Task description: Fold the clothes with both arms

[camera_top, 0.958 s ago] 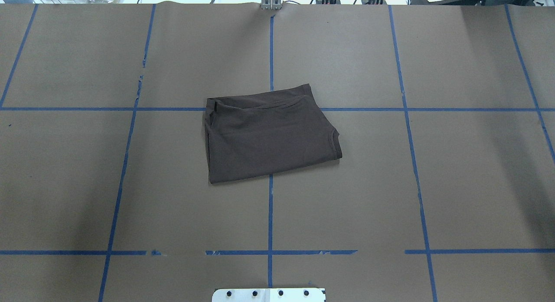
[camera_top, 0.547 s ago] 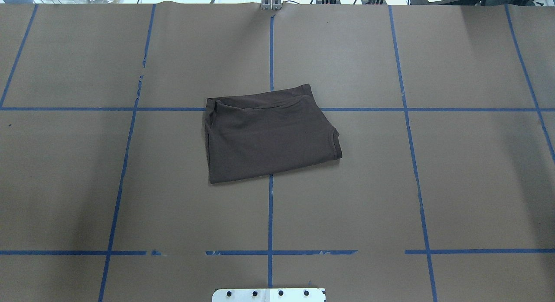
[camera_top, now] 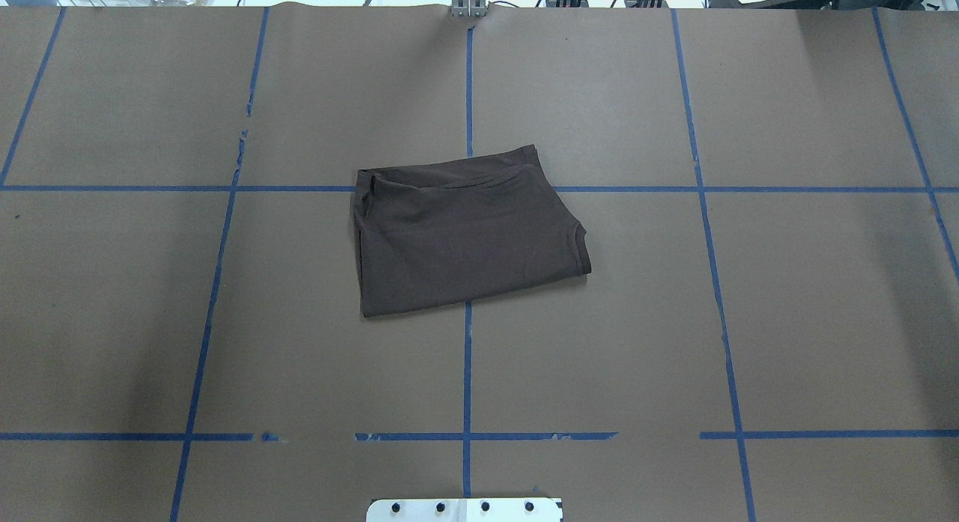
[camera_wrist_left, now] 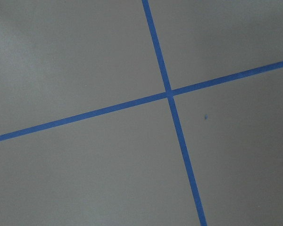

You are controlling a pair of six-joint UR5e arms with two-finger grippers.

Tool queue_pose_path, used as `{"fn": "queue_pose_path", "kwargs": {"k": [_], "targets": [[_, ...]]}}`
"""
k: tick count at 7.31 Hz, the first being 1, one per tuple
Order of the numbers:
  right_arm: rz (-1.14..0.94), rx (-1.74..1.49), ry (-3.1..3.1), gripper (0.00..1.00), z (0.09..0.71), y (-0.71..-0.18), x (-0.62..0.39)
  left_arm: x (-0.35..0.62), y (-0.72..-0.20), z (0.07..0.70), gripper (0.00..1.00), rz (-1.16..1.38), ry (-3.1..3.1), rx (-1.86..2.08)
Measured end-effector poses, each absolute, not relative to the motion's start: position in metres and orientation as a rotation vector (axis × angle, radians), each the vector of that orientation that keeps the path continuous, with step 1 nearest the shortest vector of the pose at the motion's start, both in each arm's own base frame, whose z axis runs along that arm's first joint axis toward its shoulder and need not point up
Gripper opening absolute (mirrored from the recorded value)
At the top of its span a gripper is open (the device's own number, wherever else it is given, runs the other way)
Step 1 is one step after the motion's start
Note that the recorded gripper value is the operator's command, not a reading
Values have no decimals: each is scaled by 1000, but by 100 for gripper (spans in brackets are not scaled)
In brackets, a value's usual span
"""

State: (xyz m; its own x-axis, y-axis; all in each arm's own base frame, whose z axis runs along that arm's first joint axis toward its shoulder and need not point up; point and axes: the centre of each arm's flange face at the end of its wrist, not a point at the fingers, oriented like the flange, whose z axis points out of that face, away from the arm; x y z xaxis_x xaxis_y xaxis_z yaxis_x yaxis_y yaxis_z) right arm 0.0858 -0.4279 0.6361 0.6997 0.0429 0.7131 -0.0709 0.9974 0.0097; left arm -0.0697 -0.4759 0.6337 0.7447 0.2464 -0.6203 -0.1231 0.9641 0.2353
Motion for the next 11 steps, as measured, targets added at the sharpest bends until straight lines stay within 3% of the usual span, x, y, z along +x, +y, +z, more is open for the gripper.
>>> {"fn": "queue_pose_path", "kwargs": {"k": [11], "targets": [[65, 49, -799, 100, 634, -428, 85, -68, -477, 643, 100, 51, 725, 116]]}}
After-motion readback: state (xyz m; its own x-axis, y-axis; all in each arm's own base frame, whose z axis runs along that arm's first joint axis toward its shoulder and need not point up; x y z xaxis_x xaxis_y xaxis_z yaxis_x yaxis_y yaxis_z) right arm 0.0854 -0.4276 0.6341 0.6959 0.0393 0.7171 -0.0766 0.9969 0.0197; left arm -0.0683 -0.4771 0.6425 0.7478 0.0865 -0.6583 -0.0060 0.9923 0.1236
